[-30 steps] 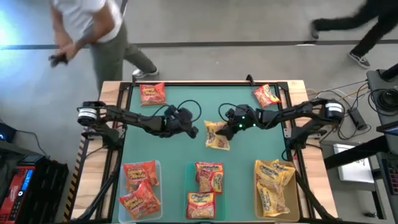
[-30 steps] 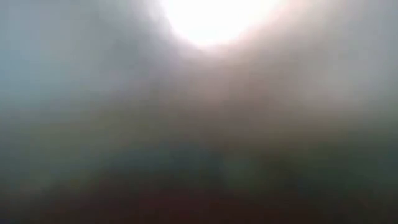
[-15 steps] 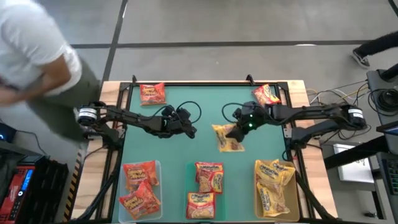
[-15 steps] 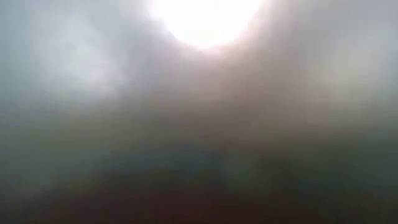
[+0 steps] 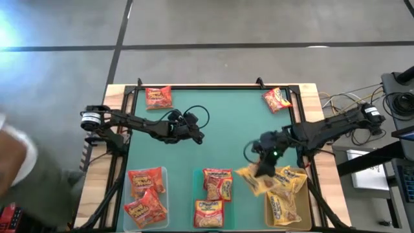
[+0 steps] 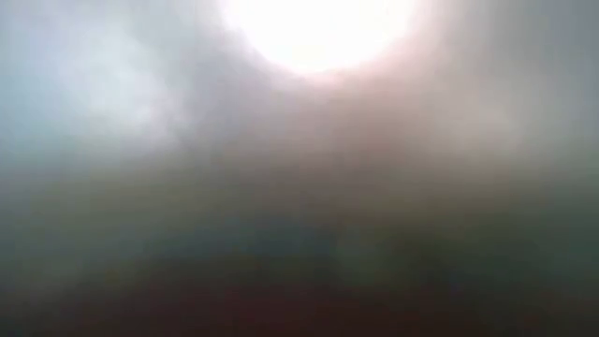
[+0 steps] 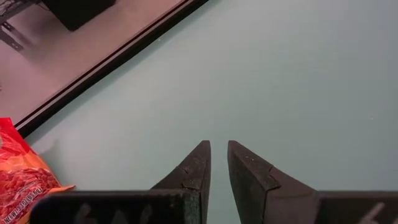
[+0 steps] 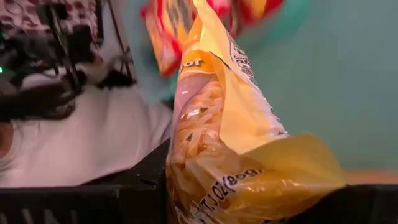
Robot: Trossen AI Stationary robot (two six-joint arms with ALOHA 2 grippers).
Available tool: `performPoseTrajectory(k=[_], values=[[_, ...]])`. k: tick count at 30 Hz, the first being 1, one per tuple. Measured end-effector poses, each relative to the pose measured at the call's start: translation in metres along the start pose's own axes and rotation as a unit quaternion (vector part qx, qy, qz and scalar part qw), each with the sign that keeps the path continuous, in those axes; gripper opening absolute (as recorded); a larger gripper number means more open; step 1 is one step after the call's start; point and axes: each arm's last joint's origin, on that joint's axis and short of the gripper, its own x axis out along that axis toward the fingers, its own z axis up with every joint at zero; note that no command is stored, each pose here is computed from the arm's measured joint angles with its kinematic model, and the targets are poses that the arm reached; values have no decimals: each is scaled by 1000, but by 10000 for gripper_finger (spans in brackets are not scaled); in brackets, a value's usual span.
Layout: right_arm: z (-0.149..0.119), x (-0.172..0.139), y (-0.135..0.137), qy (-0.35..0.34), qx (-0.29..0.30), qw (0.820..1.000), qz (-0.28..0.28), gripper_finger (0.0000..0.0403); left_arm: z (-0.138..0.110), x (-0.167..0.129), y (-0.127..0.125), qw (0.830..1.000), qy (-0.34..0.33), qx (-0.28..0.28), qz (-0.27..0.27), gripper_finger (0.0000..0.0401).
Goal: Sort Maruchan noodles
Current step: Put the yellow noodle pack into the orange bin
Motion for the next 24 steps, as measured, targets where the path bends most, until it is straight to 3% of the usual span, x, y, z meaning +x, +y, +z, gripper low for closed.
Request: performPoseTrajectory(k=[5,10,18,24], values=[[-28,12,11,81,59,995,-9,149,0,0,0,1000,0,0,0,39],[-51,17,16,163,131,978,-27,150,0,0,0,1000,0,0,0,39],[-67,19,9,193,222,949,-108,150,-3,1,0,1000,8,8,4,39],[-70,18,11,222,282,927,-110,168,-7,3,0,1000,21,12,11,39]])
